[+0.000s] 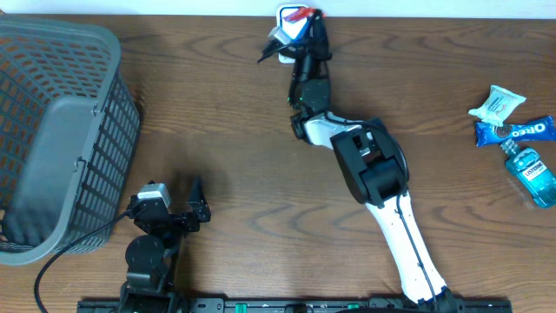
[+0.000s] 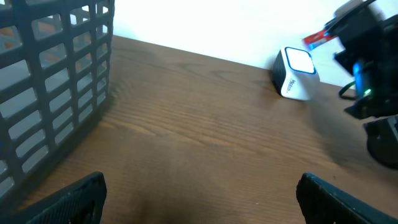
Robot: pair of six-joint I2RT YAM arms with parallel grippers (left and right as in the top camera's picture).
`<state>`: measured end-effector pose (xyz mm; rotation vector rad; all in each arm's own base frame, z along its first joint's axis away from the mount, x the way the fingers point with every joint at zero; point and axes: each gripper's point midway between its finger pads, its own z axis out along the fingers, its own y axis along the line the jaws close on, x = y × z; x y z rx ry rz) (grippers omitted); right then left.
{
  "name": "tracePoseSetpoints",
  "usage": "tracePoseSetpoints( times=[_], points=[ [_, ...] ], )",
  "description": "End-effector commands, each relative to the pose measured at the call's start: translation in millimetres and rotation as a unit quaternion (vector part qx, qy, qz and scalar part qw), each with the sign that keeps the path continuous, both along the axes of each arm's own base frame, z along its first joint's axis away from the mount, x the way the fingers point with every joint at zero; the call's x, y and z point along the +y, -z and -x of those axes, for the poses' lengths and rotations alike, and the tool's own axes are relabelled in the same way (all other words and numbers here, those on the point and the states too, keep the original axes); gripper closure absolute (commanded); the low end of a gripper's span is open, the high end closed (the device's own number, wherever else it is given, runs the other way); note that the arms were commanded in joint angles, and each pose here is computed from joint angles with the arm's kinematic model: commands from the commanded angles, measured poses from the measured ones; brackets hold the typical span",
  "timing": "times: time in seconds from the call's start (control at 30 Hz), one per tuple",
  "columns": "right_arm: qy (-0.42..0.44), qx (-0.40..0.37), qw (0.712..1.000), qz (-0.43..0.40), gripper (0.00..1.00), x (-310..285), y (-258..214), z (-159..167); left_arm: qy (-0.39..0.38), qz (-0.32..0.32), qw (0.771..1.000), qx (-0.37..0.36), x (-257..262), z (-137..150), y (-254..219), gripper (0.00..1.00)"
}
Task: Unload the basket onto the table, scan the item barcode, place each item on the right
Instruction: 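Carry the red stick right toward the Oreo pack and wipes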
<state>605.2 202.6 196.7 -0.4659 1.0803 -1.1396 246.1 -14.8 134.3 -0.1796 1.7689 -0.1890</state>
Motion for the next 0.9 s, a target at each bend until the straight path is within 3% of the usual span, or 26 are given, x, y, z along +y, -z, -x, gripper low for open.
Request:
tracePoseSetpoints(
  times=[0.0, 0.17, 0.27, 0.4, 0.63, 0.87],
  points=[
    [0.075, -0.041, 0.996, 0.014, 0.99, -39.9, -70.6, 7.5, -0.005, -0.001, 1.0, 0.022, 1.8, 1.3, 18.6, 0.02],
    [0.194, 0.043, 0.98, 0.02, 0.99, -89.3, -87.4, 4.8, -0.005, -0.001, 1.0, 0.022, 1.8, 1.3, 18.6, 0.02],
    [0.268, 0.082, 0.96, -0.023, 0.99, -134.3, -96.9, 12.8, -0.005, -0.001, 1.0, 0.022, 1.8, 1.3, 18.6, 0.02],
    [0.388, 0.114, 0.912, -0.072, 0.99, -212.8, -102.8, 35.4, -0.005, -0.001, 1.0, 0.022, 1.8, 1.3, 18.6, 0.02],
    [0.577, 0.132, 0.783, -0.193, 0.99, -343.0, -68.6, 95.0, -0.005, -0.001, 1.0, 0.022, 1.8, 1.3, 18.6, 0.02],
    [0.65, 0.108, 0.722, -0.21, 0.99, -437.3, -32.1, 138.6, -0.005, -0.001, 1.0, 0.022, 1.8, 1.3, 18.6, 0.02]
  ],
)
